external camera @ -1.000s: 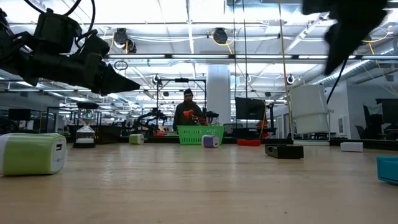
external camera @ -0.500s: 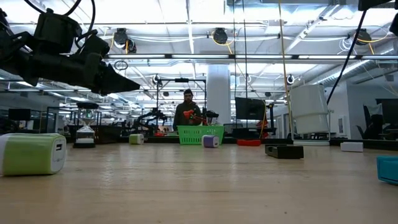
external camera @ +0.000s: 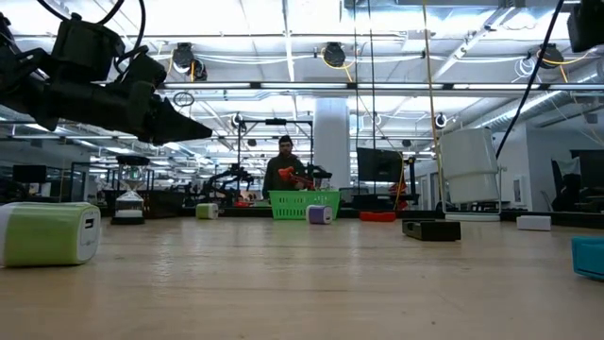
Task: Pick & Place Office items
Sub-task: Put the blue hourglass into the green basket
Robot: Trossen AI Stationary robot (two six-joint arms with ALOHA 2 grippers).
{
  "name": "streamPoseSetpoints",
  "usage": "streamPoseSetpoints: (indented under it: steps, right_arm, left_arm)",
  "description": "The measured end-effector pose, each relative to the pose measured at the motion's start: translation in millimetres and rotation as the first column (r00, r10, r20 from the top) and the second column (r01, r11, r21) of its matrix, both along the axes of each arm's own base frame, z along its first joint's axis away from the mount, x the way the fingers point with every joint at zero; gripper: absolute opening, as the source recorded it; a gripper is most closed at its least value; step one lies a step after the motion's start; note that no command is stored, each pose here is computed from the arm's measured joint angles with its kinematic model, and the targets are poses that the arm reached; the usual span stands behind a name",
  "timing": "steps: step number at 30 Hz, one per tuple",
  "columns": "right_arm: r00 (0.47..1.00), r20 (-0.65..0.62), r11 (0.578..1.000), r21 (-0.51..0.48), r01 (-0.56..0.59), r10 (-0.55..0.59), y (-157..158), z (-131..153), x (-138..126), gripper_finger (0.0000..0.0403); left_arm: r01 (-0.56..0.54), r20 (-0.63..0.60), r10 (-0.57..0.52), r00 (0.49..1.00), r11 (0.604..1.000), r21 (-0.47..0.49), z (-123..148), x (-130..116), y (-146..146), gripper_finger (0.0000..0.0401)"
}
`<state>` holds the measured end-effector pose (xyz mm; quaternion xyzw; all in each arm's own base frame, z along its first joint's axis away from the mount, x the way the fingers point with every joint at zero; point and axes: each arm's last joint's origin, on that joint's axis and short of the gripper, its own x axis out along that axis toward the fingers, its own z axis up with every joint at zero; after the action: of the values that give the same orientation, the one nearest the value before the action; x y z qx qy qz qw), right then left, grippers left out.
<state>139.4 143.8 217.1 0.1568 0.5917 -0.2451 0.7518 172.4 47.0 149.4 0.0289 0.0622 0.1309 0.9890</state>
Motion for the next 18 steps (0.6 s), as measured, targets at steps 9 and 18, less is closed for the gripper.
streamPoseSetpoints:
  steps: [9, 18]
  right_arm:
    - [0.998, -0.058, 1.000, -0.020, -0.008, 0.007, -6, -17, -6, 0.0279]
    - [0.997, -0.057, 0.998, -0.022, -0.050, 0.049, -7, -16, -4, 0.0103]
  left_arm:
    - [0.000, 0.000, 0.000, 1.000, 1.000, 0.000, 0, 0, 0, 0.0026]
    - [0.000, 0.000, 0.000, 1.000, 1.000, 0.000, 0, 0, 0, 0.0026]
